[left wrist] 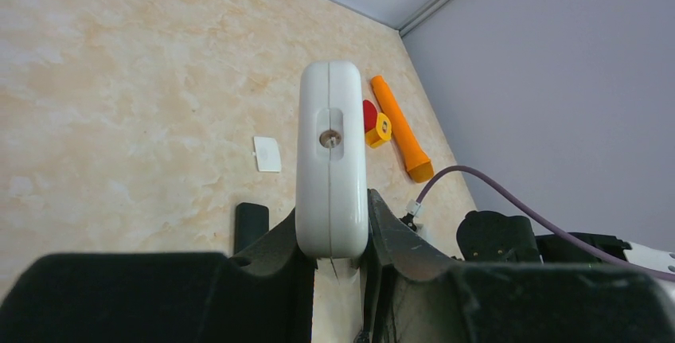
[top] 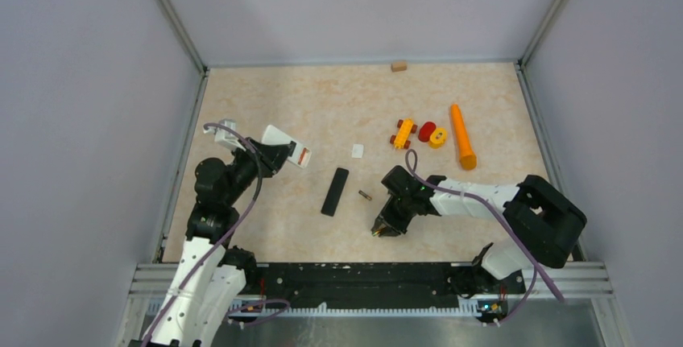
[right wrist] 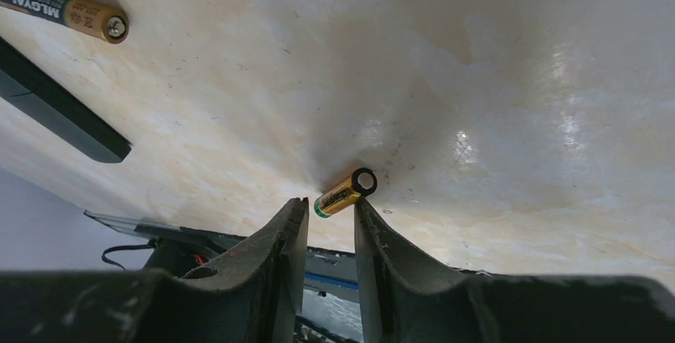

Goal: Load the batteries into the remote control
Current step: Pick up the battery from the center of the board.

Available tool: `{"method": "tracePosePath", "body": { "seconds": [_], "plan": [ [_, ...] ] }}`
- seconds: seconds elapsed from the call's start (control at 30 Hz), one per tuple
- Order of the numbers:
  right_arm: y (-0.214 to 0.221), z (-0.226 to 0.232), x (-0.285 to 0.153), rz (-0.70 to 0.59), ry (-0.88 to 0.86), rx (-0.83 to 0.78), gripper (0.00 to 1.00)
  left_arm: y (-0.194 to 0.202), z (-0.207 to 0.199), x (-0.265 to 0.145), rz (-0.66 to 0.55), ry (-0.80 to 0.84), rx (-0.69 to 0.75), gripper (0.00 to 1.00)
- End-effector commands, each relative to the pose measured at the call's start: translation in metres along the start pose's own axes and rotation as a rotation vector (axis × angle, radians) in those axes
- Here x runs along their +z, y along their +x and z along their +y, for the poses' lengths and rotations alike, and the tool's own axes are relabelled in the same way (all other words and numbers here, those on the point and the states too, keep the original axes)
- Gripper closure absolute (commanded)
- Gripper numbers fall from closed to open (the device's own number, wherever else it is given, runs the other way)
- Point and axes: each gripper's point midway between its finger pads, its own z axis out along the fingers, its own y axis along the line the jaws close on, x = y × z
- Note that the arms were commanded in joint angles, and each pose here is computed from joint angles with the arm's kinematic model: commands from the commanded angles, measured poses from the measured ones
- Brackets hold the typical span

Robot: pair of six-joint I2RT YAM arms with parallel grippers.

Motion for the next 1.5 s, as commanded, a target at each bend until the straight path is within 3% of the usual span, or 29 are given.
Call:
{"method": "tracePosePath", "body": {
  "seconds": [0.0,0.37,0.77,1.47],
  "plan": [
    [-0.006,-0.006,0.005,-0.016,0.03,0.028,0.72,-0.021,-0.015,-0.003,-0.067,0.037,0.046,1.0],
    [-0.009,-0.006,0.008,-0.021,0.039,0.022,0.8,-0.021,-0.015,-0.005,-0.072,0.031,0.045,1.0],
    [-0.004,-0.025,0.012,0.046,0.115,0.07,0.71,-0.022,-0.013,-0.007,-0.091,0.023,0.053,1.0],
    [-0.026,-0.023,0.004,0.001,0.25,0.079,0.77,-0.03,-0.005,-0.014,-0.159,-0.021,0.087,1.0]
  ]
}}
